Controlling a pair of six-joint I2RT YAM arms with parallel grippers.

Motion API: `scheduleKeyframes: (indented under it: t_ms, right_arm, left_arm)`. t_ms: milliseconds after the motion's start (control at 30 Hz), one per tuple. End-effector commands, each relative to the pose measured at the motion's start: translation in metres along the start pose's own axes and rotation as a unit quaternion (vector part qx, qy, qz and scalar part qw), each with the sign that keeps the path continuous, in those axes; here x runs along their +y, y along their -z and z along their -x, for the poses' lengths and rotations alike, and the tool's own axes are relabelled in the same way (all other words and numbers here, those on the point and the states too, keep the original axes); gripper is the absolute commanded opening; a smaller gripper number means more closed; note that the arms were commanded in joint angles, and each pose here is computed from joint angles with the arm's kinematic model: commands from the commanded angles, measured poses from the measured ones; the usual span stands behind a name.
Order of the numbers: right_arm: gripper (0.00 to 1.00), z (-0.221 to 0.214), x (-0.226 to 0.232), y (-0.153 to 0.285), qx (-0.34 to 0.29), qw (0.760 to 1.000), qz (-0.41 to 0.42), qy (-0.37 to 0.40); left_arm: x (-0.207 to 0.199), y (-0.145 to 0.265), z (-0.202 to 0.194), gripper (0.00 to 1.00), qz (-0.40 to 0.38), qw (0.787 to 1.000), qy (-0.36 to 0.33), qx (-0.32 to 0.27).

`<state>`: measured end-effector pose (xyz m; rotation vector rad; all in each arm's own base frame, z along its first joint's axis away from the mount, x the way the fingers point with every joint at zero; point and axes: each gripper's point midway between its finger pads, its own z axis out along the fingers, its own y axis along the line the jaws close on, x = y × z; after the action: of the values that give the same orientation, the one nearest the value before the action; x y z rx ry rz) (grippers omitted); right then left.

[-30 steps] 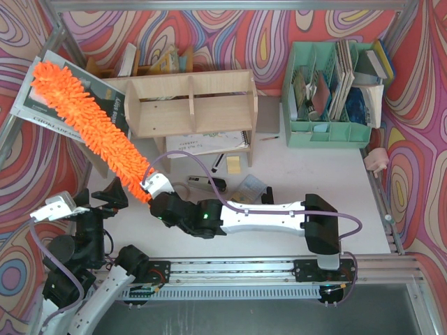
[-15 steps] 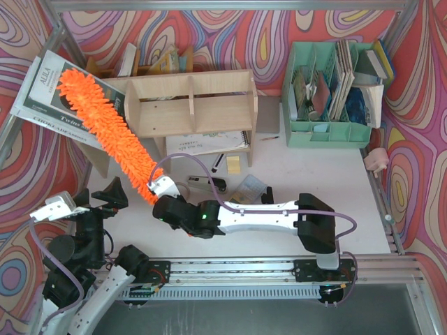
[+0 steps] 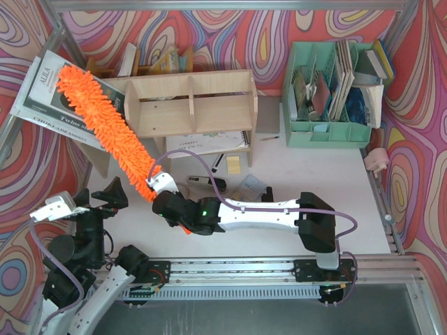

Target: Dust the bookshelf with a duster

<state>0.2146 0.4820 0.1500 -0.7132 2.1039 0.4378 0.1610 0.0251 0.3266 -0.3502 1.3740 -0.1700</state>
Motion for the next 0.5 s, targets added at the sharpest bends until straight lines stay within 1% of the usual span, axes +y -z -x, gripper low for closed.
scheduleKeyframes:
  t_ms: [0, 100, 333, 467]
  right_arm:
    - [0.0, 0.045, 0.022, 0.016, -0.063, 0.997, 0.041, 0.004]
    - [0.0, 0.04, 0.02, 0.012, -0.054, 0.998, 0.034, 0.008]
    - [0.0, 0.004, 0.004, -0.001, -0.005, 1.0, -0.01, -0.004]
    - [0.0, -0.009, -0.003, -0.004, 0.014, 0.999, -0.026, -0.017]
  left_arm:
    - [0.002, 0.001, 0.0, 0.98, 0.003, 1.0, 0.006, -0.005]
    - [0.003, 0.001, 0.0, 0.98, 0.004, 1.0, 0.006, -0.005]
    - [0.003, 0.001, 0.0, 0.98, 0.005, 1.0, 0.007, -0.005]
    - [0.003, 0.001, 0.0, 0.98, 0.006, 1.0, 0.007, -0.006]
